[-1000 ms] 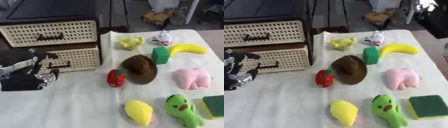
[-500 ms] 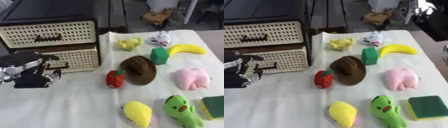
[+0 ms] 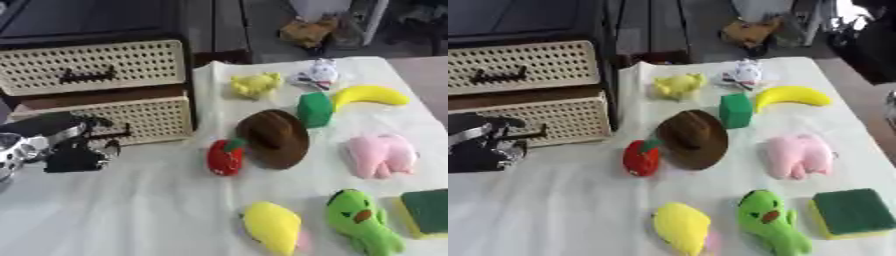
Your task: Pick up objects from table and place into drawer.
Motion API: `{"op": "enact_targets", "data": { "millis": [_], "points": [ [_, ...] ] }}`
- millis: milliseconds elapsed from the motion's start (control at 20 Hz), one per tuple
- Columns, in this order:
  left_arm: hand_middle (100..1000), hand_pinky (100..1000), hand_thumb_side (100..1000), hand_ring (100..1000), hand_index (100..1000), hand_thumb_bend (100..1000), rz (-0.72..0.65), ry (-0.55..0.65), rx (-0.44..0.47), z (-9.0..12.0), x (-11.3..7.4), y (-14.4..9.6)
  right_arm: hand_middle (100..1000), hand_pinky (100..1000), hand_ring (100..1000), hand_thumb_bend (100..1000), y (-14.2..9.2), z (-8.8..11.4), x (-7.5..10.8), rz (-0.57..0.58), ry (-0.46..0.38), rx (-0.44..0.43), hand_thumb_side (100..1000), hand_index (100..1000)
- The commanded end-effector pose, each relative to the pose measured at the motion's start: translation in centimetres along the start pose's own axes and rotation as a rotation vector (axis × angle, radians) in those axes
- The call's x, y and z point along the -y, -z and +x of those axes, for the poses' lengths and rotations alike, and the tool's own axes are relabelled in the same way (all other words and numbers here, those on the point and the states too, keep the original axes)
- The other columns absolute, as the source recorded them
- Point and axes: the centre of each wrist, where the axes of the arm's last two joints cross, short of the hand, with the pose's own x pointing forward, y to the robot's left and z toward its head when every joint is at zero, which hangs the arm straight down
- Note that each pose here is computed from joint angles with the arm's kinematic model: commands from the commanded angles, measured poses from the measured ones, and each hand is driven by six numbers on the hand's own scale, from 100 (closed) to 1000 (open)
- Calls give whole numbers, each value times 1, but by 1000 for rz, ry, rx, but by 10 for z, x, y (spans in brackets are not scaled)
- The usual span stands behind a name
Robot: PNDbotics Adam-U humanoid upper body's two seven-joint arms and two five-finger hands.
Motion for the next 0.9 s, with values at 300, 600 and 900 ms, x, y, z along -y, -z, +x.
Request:
{"op": "enact_targets", "data": {
  "millis": [300, 600, 900],
  "points": [
    [326, 122, 879, 226, 1000, 100, 18, -1, -76, -20, -3, 17, 855, 766, 879, 100, 7, 3, 8, -22, -2, 29, 1000, 893],
    [328, 124, 876, 228, 1000, 100, 30, 3, -117, -31, 1, 27, 854, 766, 879, 100, 7, 3, 8, -22, 0, 29, 1000, 893],
    [331, 128, 875, 230, 1000, 100, 50, 5, -143, -39, 2, 32, 852, 767, 879, 100, 7, 4, 8, -19, 1, 30, 1000, 892]
  ]
}}
